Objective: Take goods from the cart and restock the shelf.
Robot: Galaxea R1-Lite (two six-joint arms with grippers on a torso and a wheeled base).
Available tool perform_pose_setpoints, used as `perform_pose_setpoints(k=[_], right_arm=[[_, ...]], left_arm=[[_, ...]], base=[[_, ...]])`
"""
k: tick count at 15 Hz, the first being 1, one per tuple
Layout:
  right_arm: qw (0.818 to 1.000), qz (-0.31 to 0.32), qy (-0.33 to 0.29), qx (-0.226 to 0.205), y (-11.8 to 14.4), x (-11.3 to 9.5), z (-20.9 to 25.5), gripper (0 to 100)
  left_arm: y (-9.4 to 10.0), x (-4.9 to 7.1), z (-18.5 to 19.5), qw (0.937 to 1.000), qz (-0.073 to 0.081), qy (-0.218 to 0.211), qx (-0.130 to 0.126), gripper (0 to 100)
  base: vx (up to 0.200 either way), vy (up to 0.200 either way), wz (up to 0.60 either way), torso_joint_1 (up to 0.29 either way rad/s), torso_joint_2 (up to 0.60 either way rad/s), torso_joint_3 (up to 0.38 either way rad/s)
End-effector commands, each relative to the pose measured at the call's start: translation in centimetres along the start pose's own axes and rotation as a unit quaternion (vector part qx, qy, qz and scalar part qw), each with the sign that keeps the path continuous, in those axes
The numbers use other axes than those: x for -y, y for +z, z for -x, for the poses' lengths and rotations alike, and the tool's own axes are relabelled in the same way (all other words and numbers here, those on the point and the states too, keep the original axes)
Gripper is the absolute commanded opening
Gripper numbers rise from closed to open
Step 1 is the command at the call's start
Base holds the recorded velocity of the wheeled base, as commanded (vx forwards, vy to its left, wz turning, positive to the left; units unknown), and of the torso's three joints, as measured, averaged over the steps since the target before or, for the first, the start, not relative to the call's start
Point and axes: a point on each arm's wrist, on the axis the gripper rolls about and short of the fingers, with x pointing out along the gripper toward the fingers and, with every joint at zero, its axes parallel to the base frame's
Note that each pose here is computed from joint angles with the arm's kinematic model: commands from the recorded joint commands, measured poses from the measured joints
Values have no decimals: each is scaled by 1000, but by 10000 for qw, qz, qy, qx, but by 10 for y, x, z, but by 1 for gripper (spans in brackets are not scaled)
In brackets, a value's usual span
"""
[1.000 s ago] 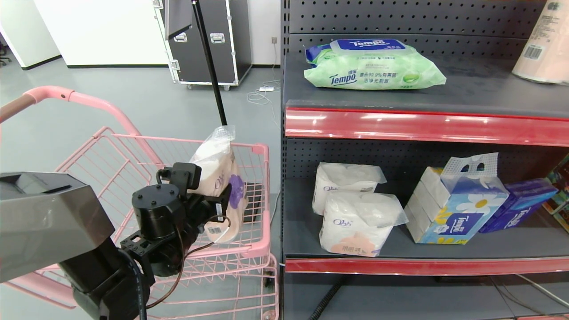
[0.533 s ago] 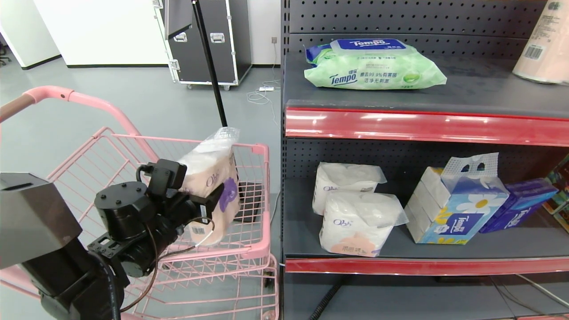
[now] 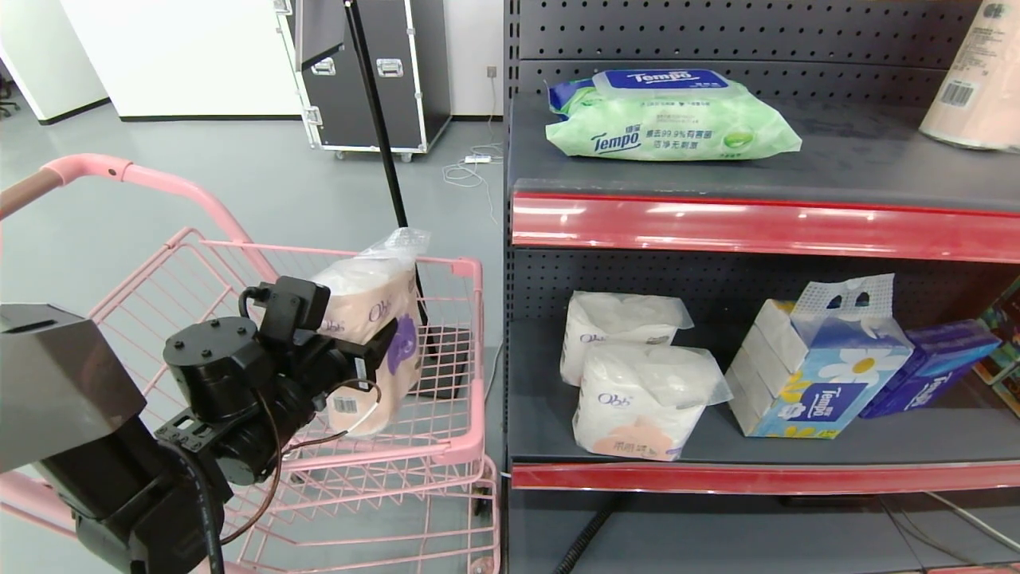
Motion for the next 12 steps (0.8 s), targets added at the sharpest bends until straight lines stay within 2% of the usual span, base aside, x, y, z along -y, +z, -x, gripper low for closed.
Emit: perform_pose_setpoints(k=[1,3,4,6,8,9,10,12], right_arm=[[10000,2,3,-3,0,0,0,100],[10000,-6,3,-3,0,0,0,100],[10000,-6,3,-3,0,0,0,100],[10000,2,3,-3,0,0,0,100],[10000,-6,3,-3,0,0,0,100],[10000,-6,3,-3,0,0,0,100],[10000,-6,3,-3,0,0,0,100],[10000,-6,3,-3,0,0,0,100]], left_arm=[[5,-1,-4,9999,0,38,130,0],[16,-2,-12,9991,22,59,412,0],[16,-2,-12,9991,22,59,412,0],[29,-2,-14,9976,50,-43,696,0],[39,-6,-7,9962,43,-138,857,0],[46,-18,-1,9954,18,-30,957,0],[48,-22,1,9951,13,34,991,0],[63,-47,12,9924,-26,407,1160,0]], base=[[0,0,0,0,0,0],[0,0,0,0,0,0],[0,0,0,0,0,0],[0,0,0,0,0,0],[0,0,0,0,0,0],[0,0,0,0,0,0],[0,0,0,0,0,0],[0,0,0,0,0,0]])
